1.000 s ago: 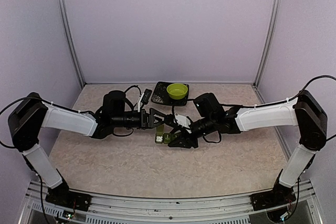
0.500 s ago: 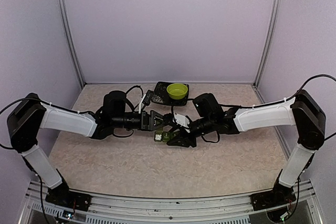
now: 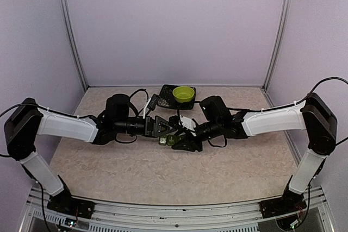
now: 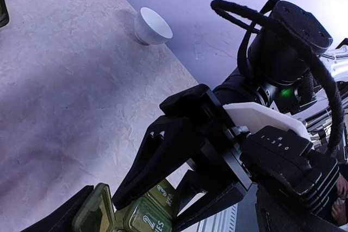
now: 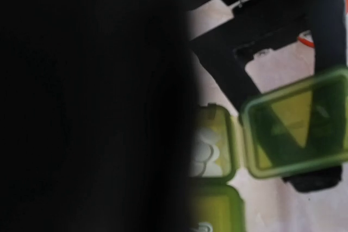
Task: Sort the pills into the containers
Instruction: Close the compartment of the pill container.
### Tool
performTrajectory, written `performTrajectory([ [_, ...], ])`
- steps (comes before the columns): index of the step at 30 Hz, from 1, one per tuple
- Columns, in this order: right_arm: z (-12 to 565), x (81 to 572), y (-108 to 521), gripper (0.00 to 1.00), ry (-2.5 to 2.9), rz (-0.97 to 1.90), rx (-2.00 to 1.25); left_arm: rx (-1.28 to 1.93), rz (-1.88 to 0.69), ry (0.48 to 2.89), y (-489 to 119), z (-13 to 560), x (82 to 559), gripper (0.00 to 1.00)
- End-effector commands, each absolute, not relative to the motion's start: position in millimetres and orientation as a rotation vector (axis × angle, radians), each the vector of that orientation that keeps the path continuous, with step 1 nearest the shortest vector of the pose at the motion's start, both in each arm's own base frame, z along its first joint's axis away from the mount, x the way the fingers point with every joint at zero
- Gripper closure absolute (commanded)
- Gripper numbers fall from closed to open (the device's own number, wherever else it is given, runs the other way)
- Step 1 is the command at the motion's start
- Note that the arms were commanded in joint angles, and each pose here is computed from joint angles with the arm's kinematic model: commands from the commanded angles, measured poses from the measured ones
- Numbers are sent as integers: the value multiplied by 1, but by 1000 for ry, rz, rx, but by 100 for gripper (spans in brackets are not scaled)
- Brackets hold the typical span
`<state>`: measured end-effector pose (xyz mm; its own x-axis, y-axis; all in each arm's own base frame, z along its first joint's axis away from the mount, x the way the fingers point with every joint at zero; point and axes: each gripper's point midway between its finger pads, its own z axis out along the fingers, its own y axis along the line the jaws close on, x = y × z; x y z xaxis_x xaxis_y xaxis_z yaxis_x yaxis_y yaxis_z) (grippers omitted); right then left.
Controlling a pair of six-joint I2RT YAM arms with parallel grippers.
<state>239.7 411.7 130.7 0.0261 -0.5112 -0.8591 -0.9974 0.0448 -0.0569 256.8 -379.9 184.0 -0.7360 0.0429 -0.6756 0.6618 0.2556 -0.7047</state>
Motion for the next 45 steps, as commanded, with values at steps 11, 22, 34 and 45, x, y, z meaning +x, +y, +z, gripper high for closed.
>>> performTrajectory([
  [11, 122, 250, 402, 63, 1677, 765, -1524, 719, -1533, 1866, -386, 227, 243, 2],
  [22, 131, 249, 398, 63, 1672, 755, -1506, 536, -1411, 1864, -367, 254, 269, 1],
  [34, 131, 250, 389, 62, 1680, 698, -1503, 327, -1299, 1999, -346, 239, 295, 1],
  [45, 148, 242, 388, 61, 1623, 695, -1508, 169, -1246, 2119, -344, 208, 313, 1],
])
